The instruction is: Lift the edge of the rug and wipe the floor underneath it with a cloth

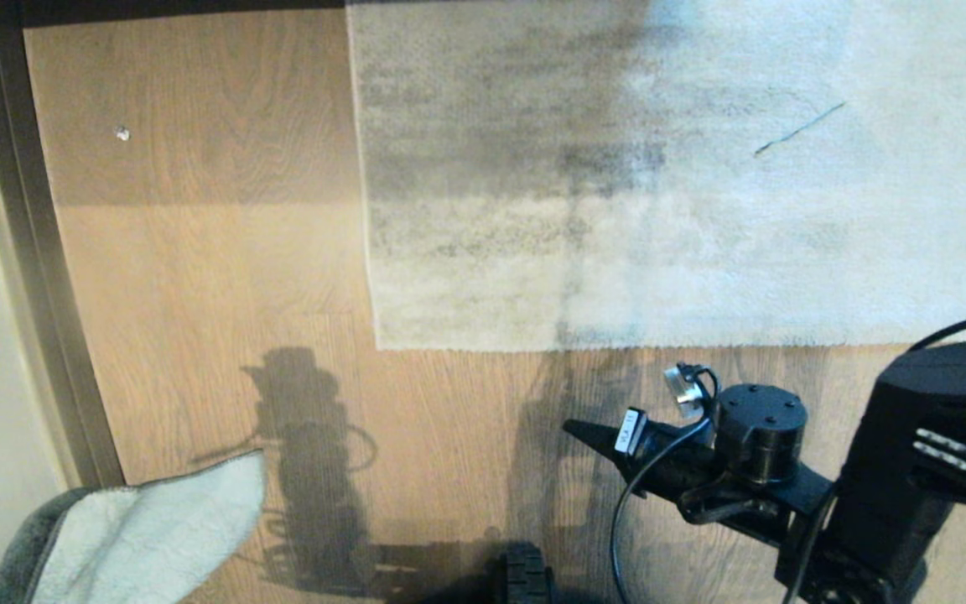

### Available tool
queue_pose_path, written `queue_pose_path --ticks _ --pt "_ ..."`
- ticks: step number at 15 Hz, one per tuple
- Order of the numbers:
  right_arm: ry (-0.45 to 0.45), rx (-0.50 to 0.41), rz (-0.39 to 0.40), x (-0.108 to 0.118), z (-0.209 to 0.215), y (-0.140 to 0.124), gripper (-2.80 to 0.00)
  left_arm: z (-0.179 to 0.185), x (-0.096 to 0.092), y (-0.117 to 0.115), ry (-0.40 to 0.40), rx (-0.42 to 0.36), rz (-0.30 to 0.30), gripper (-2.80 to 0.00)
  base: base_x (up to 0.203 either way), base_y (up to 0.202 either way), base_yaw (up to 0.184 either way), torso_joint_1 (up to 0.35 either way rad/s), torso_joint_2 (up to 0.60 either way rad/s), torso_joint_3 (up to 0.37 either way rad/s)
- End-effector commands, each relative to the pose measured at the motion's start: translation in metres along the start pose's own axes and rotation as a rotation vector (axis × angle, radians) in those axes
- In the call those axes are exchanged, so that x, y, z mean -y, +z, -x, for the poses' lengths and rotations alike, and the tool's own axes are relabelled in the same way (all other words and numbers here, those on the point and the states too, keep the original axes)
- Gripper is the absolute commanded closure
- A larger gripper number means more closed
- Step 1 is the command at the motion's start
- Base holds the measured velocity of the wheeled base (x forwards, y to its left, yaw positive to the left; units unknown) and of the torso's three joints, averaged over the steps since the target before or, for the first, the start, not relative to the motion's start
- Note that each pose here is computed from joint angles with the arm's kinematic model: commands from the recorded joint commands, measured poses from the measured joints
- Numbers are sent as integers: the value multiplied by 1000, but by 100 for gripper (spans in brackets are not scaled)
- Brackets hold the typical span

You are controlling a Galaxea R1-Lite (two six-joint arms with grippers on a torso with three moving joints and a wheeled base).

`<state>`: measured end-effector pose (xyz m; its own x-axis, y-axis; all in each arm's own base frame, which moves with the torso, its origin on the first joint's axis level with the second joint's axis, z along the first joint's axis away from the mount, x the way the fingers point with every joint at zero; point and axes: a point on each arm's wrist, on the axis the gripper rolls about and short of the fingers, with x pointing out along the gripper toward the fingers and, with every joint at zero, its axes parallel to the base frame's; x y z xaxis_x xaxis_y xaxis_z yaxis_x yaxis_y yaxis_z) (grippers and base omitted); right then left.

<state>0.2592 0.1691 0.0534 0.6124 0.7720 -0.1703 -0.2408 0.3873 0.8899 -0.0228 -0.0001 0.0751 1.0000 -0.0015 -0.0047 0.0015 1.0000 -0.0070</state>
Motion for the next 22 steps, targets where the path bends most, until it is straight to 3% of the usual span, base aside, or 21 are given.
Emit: queue_pose_path --ticks 1,2,6,13,16,22 --pt "40 -10 28 -18 36 -5 0 0 0 0 1 0 -1 0 0 0 0 0 0 0" --pt "24 -24 59 -19 49 -10 0 0 0 0 0 0 0 0 0 0 0 0 0 0" --pt "-56 -18 366 -19 94 -23 0 0 0 0 0 0 1 0 0 0 0 0 0 0" --pt "-232 324 623 -41 124 -13 0 0 0 0 0 0 0 0 0 0 0 0 0 0" --pt "-347 467 700 -48 132 -8 0 0 0 0 1 0 0 0 0 0 0 0 0 0" --pt "-459 697 734 -65 153 -1 0 0 0 0 0 0 0 0 0 0 0 0 0 0"
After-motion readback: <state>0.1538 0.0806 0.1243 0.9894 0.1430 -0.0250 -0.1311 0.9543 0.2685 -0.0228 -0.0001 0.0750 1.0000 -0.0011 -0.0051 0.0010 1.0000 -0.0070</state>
